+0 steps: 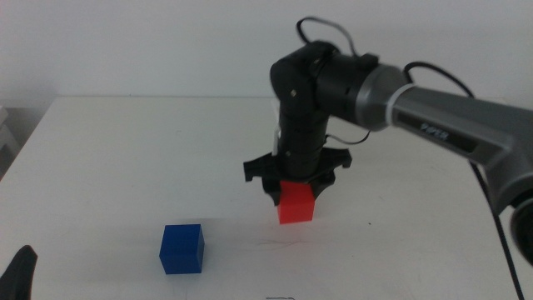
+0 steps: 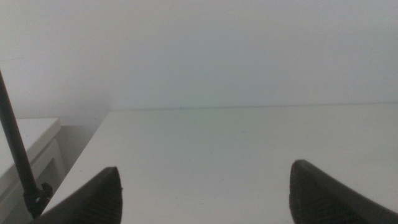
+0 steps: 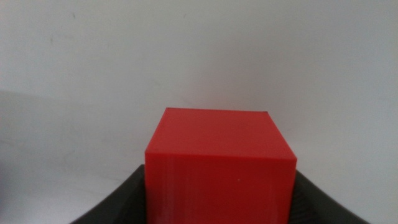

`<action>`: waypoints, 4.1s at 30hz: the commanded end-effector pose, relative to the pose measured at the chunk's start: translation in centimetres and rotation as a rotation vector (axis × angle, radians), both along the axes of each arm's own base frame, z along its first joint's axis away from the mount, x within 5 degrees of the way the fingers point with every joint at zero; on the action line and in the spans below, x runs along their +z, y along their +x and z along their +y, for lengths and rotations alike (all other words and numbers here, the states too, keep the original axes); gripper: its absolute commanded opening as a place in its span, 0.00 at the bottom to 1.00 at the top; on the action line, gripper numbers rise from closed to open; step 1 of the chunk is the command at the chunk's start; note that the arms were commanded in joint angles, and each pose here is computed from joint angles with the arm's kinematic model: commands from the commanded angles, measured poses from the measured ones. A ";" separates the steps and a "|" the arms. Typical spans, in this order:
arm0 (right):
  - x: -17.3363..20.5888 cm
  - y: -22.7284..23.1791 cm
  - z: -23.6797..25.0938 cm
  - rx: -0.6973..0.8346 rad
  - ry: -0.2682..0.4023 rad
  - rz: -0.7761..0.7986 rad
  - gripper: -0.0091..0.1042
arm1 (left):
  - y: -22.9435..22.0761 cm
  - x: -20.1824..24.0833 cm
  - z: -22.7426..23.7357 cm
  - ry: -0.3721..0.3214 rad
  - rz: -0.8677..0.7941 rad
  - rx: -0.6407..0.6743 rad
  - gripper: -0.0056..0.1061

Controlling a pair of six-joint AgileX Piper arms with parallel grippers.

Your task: Stack red cubes first, then green, then blue cubes in a specific spot.

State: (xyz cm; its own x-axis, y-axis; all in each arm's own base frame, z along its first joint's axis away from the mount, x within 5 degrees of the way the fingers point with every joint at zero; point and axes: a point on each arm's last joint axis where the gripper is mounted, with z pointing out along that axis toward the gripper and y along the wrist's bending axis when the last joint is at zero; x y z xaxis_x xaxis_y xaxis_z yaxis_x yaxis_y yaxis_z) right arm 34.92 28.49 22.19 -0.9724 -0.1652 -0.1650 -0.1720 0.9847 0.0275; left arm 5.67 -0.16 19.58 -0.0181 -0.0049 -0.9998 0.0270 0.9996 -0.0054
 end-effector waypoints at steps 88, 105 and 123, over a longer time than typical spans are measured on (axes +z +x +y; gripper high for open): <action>16.2 -4.9 -34.8 -0.398 -0.051 -0.265 0.84 | -0.2 1.0 0.0 -0.015 -0.111 0.000 0.85; 6.6 -4.9 -40.6 -0.404 -0.107 -0.108 0.84 | -0.2 1.0 0.0 -0.015 -0.111 0.000 0.85; 1.5 -1.7 -41.9 -0.349 -0.116 -0.088 0.81 | -0.2 1.0 0.0 -0.015 -0.111 0.000 0.85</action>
State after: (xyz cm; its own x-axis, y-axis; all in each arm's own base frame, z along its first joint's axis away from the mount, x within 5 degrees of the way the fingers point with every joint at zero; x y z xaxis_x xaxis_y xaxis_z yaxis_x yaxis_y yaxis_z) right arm 33.08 -12.97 21.88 -0.9697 0.1703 -0.1753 0.1830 0.9813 -0.0589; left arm 5.67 -0.16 19.58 -0.0181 -0.0049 -0.9998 0.0270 0.9996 -0.0054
